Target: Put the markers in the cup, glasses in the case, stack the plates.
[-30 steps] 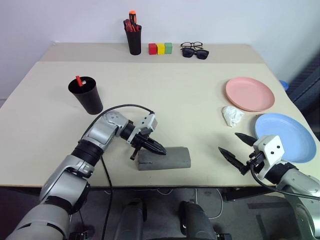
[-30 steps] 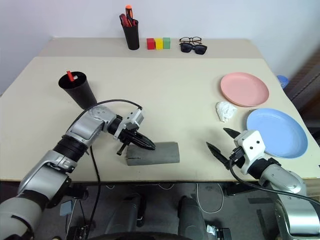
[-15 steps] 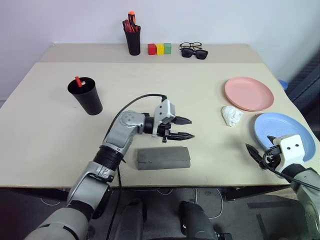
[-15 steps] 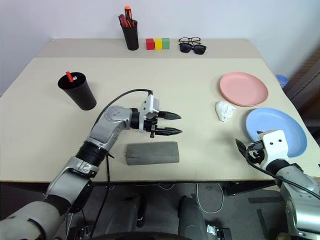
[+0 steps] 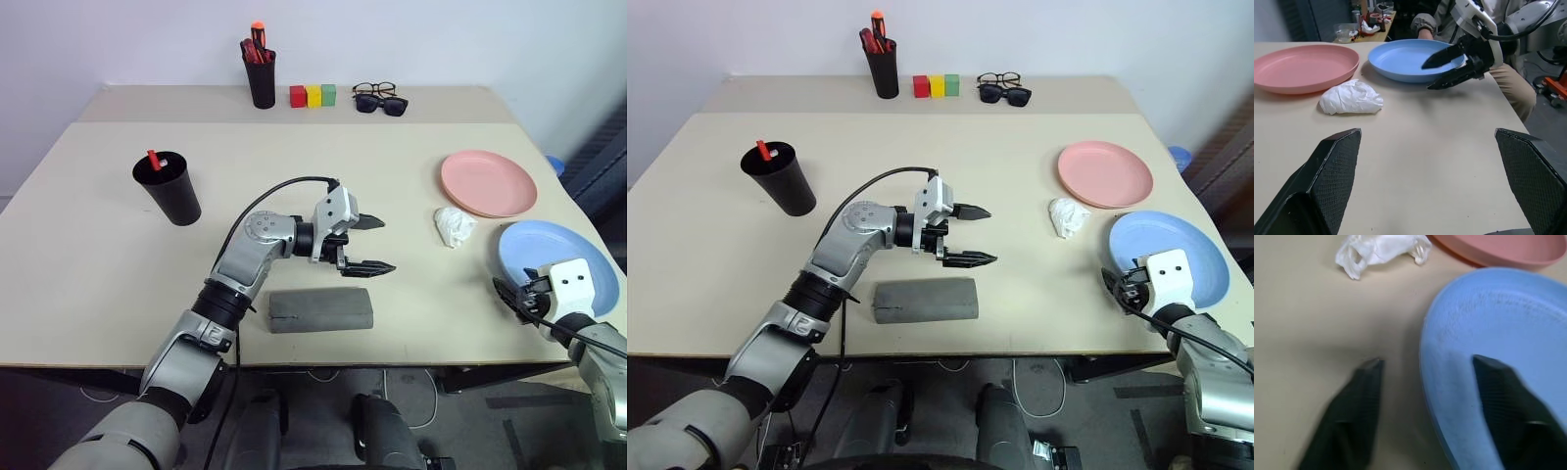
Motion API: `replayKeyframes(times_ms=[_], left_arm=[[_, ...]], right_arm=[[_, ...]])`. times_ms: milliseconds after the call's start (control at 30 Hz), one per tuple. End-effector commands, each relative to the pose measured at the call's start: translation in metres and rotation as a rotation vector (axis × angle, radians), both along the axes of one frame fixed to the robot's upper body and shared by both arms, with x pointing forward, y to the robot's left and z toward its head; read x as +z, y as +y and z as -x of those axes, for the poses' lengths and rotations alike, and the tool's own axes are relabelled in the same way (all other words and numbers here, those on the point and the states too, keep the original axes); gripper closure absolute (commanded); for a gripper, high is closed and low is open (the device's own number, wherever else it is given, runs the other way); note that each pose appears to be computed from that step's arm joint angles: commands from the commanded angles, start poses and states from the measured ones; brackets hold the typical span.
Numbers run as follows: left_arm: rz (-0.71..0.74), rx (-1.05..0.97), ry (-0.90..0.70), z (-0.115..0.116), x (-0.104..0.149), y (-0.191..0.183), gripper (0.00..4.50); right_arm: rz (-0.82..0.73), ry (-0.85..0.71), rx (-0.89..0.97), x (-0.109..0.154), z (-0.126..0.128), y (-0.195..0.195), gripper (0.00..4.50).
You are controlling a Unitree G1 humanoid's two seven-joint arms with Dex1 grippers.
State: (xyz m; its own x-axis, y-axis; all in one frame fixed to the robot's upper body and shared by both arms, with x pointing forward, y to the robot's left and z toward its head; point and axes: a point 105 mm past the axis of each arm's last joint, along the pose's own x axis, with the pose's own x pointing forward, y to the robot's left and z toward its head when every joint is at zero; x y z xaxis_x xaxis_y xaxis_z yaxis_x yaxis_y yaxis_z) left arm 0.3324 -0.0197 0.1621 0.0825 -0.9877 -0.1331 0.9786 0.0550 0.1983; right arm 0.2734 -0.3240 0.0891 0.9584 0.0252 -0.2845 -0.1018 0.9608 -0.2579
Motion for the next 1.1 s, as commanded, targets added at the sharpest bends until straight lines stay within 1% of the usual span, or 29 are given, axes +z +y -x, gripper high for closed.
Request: replayKeyframes(times_ms=[33, 67, 233, 300, 400, 467, 567, 667, 800, 900, 1100], left_arm=[[0.032, 0.004, -0.054, 0.0, 0.017, -0.001, 0.0], [0.033, 0.006, -0.053, 0.0, 0.017, -0.001, 0.0], [0.04, 0.01, -0.045, 0.001, 0.016, -0.003, 0.0], [0.048, 0.013, -0.041, 0.001, 0.016, -0.004, 0.0], [0.064, 0.026, -0.037, 0.0, 0.017, -0.005, 0.0], [0.079, 0.031, -0.031, 0.002, 0.018, -0.005, 0.0], [0.096, 0.008, -0.014, 0.009, 0.019, -0.005, 0.0], [0.087, 0.021, -0.01, 0.01, 0.017, -0.003, 0.0], [0.098, 0.092, -0.014, 0.004, 0.02, -0.005, 0.0], [0.119, 0.152, -0.014, -0.001, 0.024, -0.006, 0.0], [0.146, 0.245, -0.01, -0.005, 0.029, -0.003, 0.0]], right_arm=[[0.017, -0.043, 0.004, 0.017, -0.001, 0.003, 3.96], [0.018, -0.044, 0.004, 0.019, 0.0, 0.004, 4.47], [0.055, -0.052, -0.018, 0.026, 0.004, 0.005, 4.47], [0.081, -0.075, -0.041, 0.034, 0.004, 0.004, 4.47], [0.132, -0.135, -0.087, 0.053, 0.002, -0.002, 4.47], [0.186, -0.197, -0.09, 0.073, -0.004, -0.002, 4.47], [0.236, -0.269, -0.06, 0.1, -0.02, 0.005, 4.47], [0.252, -0.296, -0.007, 0.113, -0.044, 0.01, 4.47], [0.264, -0.291, 0.079, 0.112, -0.079, 0.016, 4.47], [0.268, -0.278, 0.135, 0.106, -0.106, 0.021, 4.47], [0.28, -0.256, 0.206, 0.096, -0.144, 0.033, 4.47]])
